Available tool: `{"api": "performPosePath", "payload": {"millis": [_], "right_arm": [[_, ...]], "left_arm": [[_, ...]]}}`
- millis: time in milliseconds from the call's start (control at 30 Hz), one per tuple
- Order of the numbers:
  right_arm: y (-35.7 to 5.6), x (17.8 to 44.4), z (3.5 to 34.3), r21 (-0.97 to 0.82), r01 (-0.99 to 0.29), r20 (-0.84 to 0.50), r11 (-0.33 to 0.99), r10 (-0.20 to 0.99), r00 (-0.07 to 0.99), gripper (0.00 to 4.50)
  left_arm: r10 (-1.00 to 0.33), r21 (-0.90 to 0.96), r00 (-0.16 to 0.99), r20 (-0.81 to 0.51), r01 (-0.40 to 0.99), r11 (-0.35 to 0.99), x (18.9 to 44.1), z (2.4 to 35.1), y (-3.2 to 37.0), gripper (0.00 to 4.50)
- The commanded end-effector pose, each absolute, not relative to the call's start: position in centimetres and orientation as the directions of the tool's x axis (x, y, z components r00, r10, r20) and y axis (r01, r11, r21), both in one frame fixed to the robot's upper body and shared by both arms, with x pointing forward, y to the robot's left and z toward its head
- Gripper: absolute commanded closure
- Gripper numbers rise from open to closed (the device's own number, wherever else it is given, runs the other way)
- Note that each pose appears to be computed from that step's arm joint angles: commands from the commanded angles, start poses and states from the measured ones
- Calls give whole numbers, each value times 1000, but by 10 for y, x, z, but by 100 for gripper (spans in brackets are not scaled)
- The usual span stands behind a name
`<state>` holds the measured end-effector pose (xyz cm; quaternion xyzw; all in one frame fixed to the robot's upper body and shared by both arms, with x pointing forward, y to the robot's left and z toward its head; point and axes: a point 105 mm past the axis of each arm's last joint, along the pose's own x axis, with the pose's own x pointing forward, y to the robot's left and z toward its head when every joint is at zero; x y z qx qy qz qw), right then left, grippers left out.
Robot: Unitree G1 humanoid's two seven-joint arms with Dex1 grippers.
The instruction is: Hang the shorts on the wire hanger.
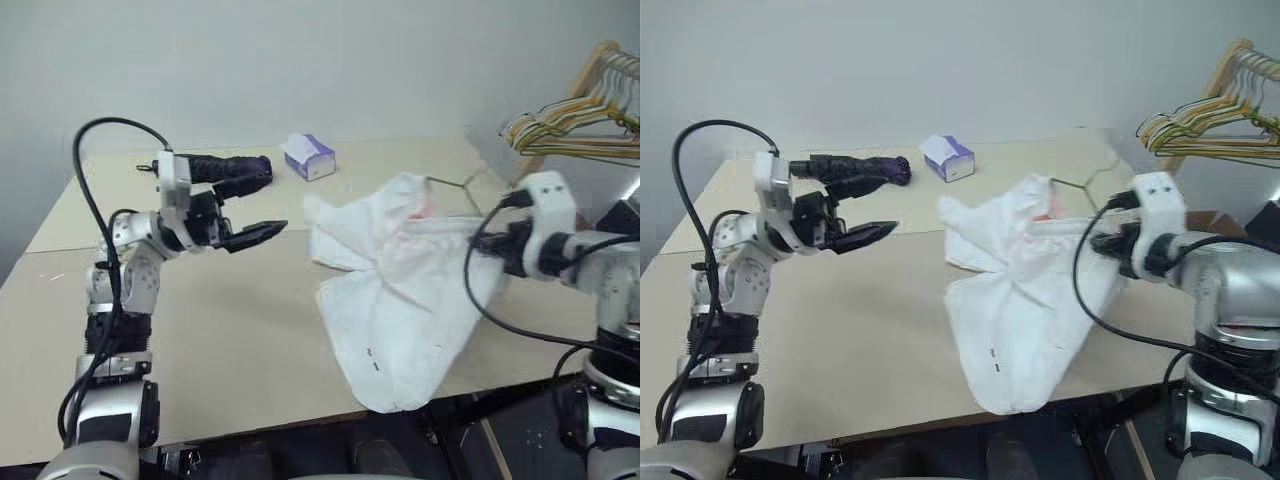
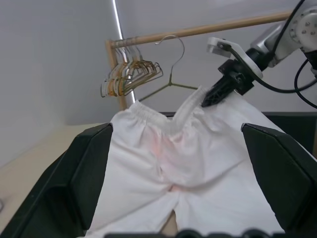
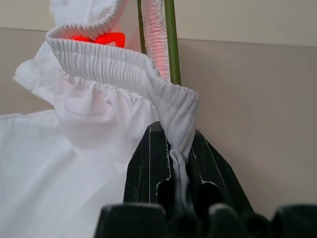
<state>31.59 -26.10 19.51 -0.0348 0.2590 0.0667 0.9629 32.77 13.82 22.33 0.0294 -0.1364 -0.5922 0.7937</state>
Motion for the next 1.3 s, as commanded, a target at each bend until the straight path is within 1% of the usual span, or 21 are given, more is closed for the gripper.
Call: {"api": "performPosePath", "payload": {"millis": [33, 100, 200, 267, 367, 433, 600, 700, 800, 900, 933, 1100, 1200, 1300], "right_arm": [[-309, 304, 218, -66, 90, -434, 994, -110, 894, 446], [-332, 298, 224, -82, 215, -418, 973, -229, 879, 446], [-363, 295, 235, -37, 427, -386, 904, -407, 828, 446], [-374, 295, 241, -10, 515, -381, 857, -480, 790, 446], [-383, 301, 252, 16, 588, -370, 809, -541, 755, 446], [-391, 308, 260, 0, 638, -327, 770, -602, 728, 446], [-408, 316, 274, 47, 713, -281, 700, -676, 682, 446], [-419, 315, 290, 122, 745, -251, 656, -705, 663, 446], [-425, 318, 297, 212, 735, -266, 644, -686, 677, 446], [-430, 326, 294, 268, 731, -327, 628, -654, 682, 446], [-432, 328, 293, 251, 736, -339, 629, -655, 675, 446], [-435, 339, 289, 334, 723, -391, 605, -609, 690, 446], [-435, 344, 283, 351, 729, -427, 587, -593, 683, 446], [-438, 345, 273, 365, 757, -463, 541, -600, 652, 446]], "left_arm": [[-947, 212, 195, 254, 944, 251, 316, 241, 130, 0], [-939, 204, 193, 284, 945, 255, 315, 245, 129, 0], [-930, 191, 186, 318, 948, 255, 312, 250, 126, 0], [-927, 188, 184, 326, 949, 255, 311, 252, 125, 0], [-925, 180, 191, 328, 949, 260, 311, 252, 123, 0], [-926, 175, 195, 323, 949, 261, 311, 251, 122, 0], [-926, 177, 204, 319, 947, 270, 308, 250, 122, 0], [-925, 177, 207, 320, 946, 273, 305, 250, 123, 0], [-924, 178, 209, 319, 945, 275, 304, 250, 123, 0], [-924, 179, 208, 320, 945, 275, 303, 251, 124, 0], [-925, 180, 206, 321, 945, 273, 303, 252, 124, 0], [-921, 189, 197, 336, 944, 271, 301, 258, 127, 0], [-913, 185, 180, 365, 948, 261, 300, 263, 127, 0], [-912, 189, 164, 377, 950, 249, 297, 265, 128, 0]]}}
